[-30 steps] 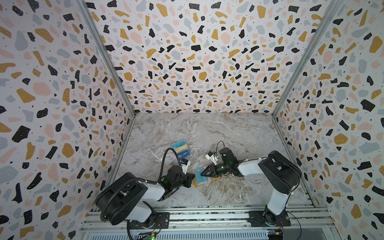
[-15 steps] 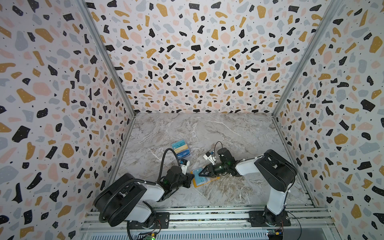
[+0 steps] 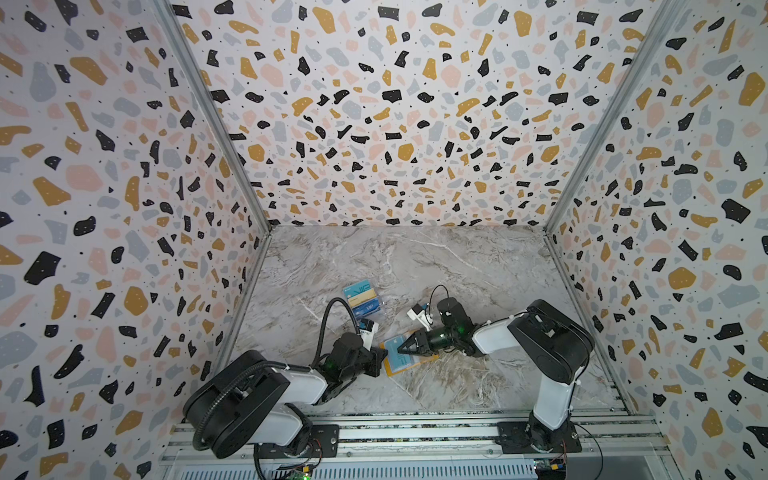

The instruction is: Take the credit cards out of the card holder

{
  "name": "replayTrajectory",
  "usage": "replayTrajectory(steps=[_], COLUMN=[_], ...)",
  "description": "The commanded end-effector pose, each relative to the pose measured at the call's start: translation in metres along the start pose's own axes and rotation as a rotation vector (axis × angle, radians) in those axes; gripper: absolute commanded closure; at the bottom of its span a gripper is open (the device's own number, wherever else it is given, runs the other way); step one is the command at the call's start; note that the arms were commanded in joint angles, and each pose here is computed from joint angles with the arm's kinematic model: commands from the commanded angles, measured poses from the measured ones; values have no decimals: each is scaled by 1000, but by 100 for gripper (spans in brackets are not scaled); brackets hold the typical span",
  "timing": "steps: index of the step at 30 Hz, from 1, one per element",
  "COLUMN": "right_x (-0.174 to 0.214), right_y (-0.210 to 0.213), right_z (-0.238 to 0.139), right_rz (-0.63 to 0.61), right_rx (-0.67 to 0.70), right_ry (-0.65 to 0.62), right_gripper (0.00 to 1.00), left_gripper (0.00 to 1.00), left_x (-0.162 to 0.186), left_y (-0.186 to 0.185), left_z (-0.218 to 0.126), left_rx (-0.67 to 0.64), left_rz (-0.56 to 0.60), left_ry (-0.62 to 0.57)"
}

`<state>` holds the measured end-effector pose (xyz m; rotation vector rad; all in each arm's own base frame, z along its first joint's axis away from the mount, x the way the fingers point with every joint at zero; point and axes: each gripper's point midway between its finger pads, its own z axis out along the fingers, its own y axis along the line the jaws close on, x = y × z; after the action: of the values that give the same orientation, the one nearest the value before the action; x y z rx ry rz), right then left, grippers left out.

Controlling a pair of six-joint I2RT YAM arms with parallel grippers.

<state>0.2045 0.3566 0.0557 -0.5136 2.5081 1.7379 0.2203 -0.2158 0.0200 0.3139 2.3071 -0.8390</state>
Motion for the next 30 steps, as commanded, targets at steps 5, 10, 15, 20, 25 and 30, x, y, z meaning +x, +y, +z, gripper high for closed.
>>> replayTrajectory(steps=[5,10,15,20,25,30], right_x=[-7,-8,-10,-10,-9,-9], right_y=[24,28,30,29,26,21], right_z=[-12,-15,-20,-25,-28,-31], right_rz=[-56,-59,-63,-57,-51,-42], right_rx=[-64,-74,-79,-76,-72,-55], right_ry=[-36,-46,-63,-77,-87,-98], right_gripper=[73,73,75,78,80,85], left_gripper=[100,100,100,100,100,100], left_x=[40,39,38,38,38,37], left_y=[23,24,24,25,25,24], left_z=[-6,-6,-7,-7,-8,-8], left_rx=[-89,-94,-94,-97,-98,-97], left_rz=[-27,-28,-28,-29,-30,-29], left_ry=[121,116,108,108,107,102])
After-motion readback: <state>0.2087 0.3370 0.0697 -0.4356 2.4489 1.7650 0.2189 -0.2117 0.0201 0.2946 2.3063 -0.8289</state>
